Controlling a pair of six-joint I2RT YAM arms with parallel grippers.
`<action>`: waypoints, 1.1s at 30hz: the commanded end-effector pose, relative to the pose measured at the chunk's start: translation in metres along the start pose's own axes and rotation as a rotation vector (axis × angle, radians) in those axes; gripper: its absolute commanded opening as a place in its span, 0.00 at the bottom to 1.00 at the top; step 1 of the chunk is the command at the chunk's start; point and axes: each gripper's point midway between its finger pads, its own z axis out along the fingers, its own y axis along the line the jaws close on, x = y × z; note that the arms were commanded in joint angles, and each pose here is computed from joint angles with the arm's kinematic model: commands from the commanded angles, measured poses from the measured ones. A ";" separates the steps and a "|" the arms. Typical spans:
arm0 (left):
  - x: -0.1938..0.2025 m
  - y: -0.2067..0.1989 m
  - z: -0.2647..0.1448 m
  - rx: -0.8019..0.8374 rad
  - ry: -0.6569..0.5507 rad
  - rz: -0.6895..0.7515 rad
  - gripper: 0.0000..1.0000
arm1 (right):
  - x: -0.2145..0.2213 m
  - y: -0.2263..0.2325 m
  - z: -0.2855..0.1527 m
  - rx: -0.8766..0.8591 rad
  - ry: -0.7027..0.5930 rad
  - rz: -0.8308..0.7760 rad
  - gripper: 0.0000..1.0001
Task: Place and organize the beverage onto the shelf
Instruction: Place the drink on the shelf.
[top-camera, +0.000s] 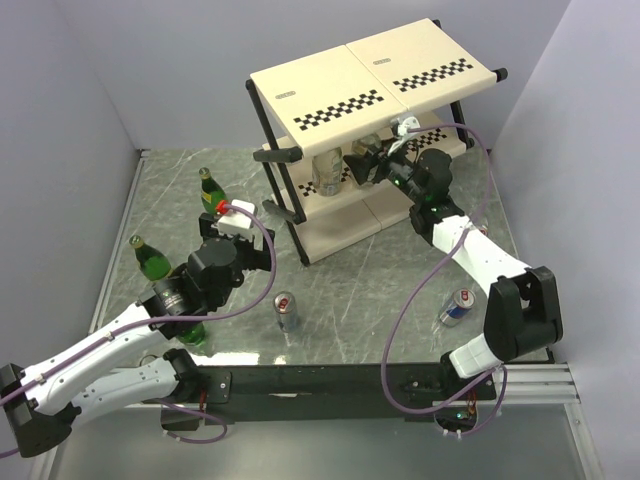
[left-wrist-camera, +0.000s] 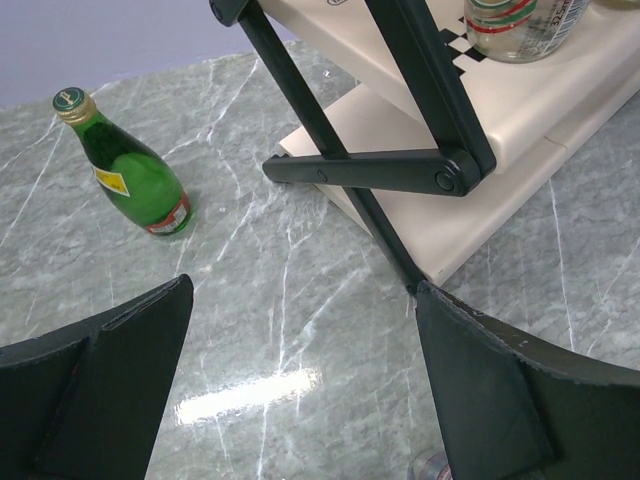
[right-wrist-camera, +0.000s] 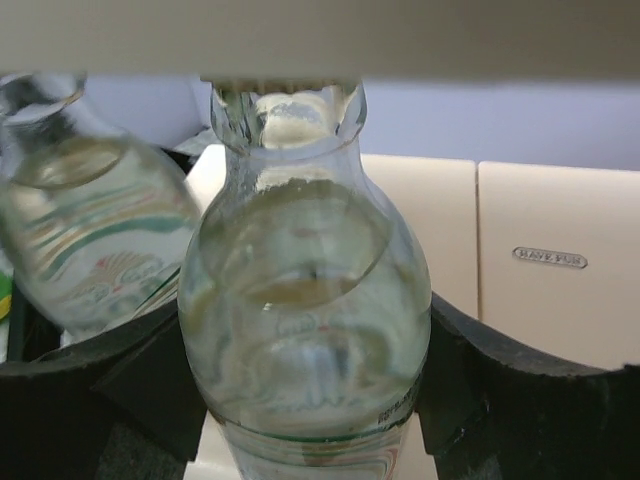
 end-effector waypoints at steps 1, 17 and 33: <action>-0.004 0.004 0.002 -0.022 -0.020 -0.003 0.99 | -0.104 0.000 0.004 0.011 -0.306 -0.117 0.00; -0.004 0.005 0.002 -0.028 -0.022 -0.001 0.99 | -0.082 -0.010 0.017 0.039 -0.287 -0.129 0.00; -0.003 0.005 0.002 -0.026 -0.019 0.004 1.00 | -0.057 -0.011 0.022 0.036 -0.243 -0.112 0.03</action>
